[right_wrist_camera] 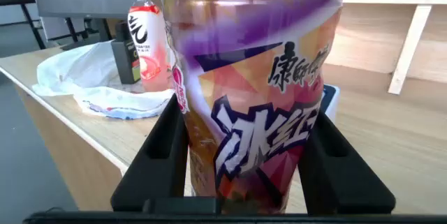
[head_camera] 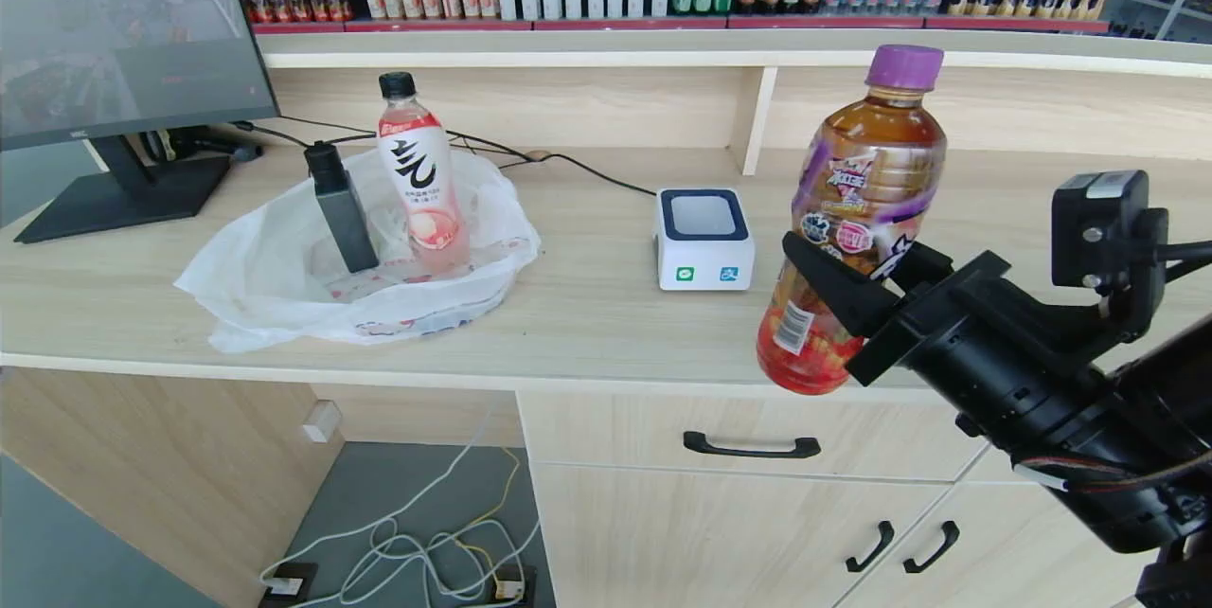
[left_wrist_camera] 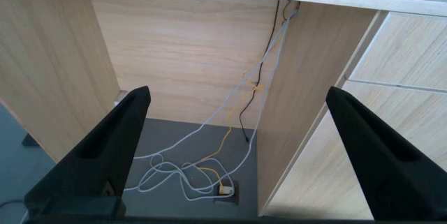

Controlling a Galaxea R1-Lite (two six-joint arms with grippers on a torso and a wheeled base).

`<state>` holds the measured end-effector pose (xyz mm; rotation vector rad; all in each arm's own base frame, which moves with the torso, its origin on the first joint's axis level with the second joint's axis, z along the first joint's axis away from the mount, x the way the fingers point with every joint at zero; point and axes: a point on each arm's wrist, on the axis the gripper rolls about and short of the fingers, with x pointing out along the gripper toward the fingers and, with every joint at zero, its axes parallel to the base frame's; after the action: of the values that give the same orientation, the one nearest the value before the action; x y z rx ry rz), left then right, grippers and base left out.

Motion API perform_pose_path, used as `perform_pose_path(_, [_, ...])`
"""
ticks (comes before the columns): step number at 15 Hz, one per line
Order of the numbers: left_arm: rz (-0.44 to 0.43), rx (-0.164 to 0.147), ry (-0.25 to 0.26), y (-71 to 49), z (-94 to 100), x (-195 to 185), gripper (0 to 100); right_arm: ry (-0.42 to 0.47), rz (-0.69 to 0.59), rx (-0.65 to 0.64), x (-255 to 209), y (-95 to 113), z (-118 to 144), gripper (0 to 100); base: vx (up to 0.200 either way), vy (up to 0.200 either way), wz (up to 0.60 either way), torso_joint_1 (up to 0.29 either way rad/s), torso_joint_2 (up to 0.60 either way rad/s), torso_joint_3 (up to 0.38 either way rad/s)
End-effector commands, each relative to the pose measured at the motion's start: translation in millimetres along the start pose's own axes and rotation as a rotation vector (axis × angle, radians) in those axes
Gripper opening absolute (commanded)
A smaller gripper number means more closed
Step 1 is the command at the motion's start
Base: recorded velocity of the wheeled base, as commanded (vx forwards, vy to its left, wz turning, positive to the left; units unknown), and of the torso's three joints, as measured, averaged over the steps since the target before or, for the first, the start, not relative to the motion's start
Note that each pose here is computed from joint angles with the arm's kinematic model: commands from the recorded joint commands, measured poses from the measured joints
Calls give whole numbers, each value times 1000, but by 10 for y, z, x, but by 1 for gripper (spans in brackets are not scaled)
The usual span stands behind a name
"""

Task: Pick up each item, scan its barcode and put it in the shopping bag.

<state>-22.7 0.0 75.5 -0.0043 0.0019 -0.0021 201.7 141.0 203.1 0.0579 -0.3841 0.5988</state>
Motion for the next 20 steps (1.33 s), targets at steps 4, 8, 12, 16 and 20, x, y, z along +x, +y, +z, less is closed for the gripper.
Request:
perform_pose_path(4, [-1,0,0,0,0,0,100,-99,-54,-25,-101,-138,289,0,0,200,0,6,1,4])
perform_pose_path(8, [-1,1,0,0,0,0,100,-136,-81,-37,-152,-200,398,0,0,200,0,-1,2,1])
perform_pose_path(12, [1,0,0,0,0,0,100,-137,-110,-51,-98,-276,384,0,0,200,0,5,0,2])
perform_pose_path(16, [-1,0,0,0,0,0,100,-135,-110,-51,-95,-276,379,0,0,200,0,5,4,0])
perform_pose_path(20, [-1,1,0,0,0,0,100,-131,-108,-50,-37,-279,348,0,0,200,0,1,1,2])
